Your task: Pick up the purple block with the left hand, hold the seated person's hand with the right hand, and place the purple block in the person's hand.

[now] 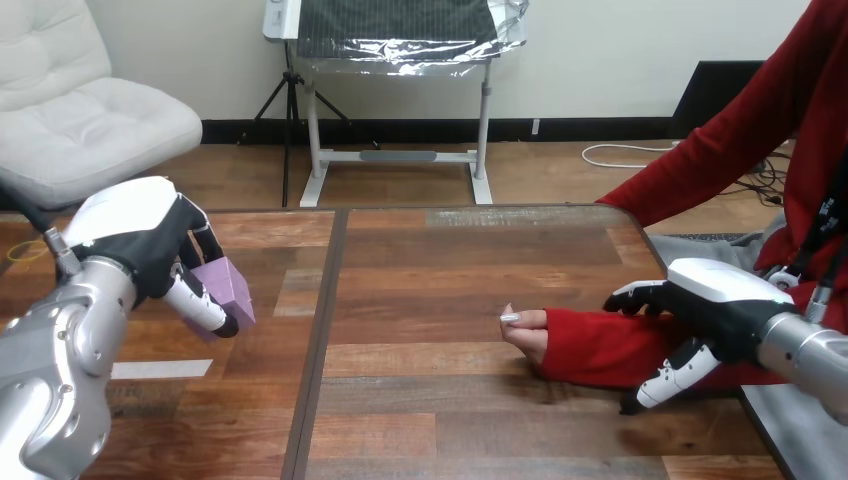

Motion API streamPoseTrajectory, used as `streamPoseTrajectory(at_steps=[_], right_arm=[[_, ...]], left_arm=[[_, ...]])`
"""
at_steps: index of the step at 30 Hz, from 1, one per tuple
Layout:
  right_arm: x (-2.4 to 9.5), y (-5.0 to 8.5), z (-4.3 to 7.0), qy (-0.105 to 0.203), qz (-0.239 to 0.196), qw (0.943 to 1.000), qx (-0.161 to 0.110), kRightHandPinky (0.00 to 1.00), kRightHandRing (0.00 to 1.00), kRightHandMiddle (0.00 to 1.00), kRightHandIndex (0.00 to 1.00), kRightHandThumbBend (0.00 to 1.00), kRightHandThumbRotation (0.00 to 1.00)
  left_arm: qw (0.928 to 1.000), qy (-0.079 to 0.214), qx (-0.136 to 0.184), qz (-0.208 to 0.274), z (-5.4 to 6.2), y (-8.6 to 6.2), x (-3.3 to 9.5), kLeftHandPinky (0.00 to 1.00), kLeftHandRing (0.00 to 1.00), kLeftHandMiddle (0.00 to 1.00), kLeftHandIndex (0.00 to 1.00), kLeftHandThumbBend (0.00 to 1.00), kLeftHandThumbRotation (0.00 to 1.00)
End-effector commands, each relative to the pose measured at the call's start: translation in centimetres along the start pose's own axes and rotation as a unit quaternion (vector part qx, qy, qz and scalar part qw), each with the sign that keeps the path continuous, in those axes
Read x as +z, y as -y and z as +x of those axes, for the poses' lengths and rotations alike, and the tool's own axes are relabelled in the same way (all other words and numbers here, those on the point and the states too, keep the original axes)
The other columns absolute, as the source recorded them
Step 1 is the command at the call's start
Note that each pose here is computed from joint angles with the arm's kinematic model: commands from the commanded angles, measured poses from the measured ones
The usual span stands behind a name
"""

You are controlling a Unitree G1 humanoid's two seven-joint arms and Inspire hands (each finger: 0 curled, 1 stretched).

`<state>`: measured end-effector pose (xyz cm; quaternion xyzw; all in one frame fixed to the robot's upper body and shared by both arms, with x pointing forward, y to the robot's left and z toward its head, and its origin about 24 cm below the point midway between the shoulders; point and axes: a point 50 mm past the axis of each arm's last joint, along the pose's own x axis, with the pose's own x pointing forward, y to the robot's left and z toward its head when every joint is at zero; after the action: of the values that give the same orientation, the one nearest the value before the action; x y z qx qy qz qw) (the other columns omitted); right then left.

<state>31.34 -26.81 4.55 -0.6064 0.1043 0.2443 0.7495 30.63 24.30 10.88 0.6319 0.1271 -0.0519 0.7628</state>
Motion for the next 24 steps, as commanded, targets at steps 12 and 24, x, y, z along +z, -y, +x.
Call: streamPoseTrajectory(at_steps=[12,24], right_arm=[[1.8,2.0,1.9,0.018,-0.033,0.9981,-0.048,0.65,0.75,0.78,0.78,1.00,0.25],[1.9,1.5,2.5,0.010,-0.030,0.9987,-0.040,0.61,0.72,0.75,0.75,1.00,0.24]], left_arm=[[0.9985,0.029,0.046,-0.005,-0.4,-2.4,1.1,0.47,0.48,0.51,0.47,0.81,0.00],[0.9984,0.031,0.047,-0.005,-0.5,-2.5,1.2,0.46,0.47,0.50,0.47,0.81,0.00]])
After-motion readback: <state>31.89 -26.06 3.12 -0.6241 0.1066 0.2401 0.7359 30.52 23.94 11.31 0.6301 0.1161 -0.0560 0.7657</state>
